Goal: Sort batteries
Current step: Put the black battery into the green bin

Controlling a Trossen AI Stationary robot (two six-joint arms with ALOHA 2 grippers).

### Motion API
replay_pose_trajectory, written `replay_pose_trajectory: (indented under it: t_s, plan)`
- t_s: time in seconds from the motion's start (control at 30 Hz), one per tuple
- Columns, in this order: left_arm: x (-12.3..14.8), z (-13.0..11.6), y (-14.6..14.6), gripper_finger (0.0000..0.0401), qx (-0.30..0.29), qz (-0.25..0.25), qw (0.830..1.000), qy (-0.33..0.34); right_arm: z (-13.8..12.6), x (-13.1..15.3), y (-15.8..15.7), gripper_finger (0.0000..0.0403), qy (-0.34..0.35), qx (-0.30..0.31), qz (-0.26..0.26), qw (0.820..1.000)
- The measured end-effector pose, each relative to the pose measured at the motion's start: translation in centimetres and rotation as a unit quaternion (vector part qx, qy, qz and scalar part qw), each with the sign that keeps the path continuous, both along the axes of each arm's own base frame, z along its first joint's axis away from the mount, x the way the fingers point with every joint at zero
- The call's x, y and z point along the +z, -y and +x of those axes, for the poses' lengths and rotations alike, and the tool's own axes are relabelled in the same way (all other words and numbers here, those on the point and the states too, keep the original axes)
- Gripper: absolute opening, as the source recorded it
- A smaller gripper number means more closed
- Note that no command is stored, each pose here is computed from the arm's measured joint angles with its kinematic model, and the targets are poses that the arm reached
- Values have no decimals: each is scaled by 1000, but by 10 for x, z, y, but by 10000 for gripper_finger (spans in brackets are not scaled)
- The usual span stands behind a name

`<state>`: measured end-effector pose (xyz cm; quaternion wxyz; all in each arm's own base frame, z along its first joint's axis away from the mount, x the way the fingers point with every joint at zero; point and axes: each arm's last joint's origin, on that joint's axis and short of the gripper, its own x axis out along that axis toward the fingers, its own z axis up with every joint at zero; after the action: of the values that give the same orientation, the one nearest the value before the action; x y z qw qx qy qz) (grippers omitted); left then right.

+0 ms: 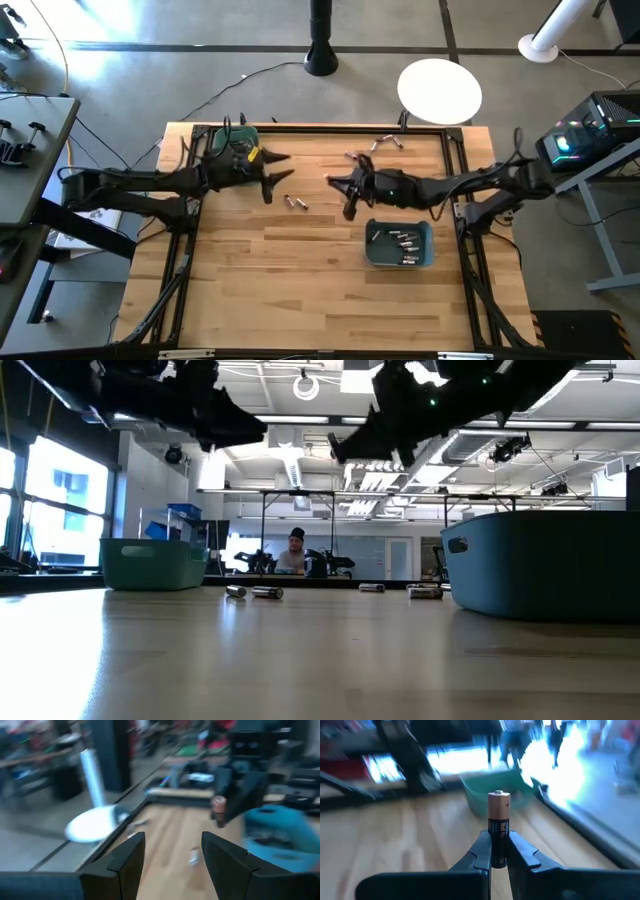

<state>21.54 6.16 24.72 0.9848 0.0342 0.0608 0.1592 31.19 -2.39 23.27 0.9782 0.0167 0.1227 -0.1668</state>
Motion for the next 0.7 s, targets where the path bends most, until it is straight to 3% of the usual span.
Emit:
replay_pose_trajectory:
  t_s: [0.17,0.43,0.6,0.7]
  plan:
    - [-17,9,15,188,-110,0,993,52,18,-1,-20,14,99,62,-42,992]
    - [-18,26,40,188,-233,-7,963,138,43,4,-40,14,148,114,-70,980]
    - [-16,28,46,188,-234,0,959,159,47,9,-49,14,153,126,-79,977]
    - [-16,28,45,188,-204,-6,965,163,47,10,-54,14,159,132,-76,975]
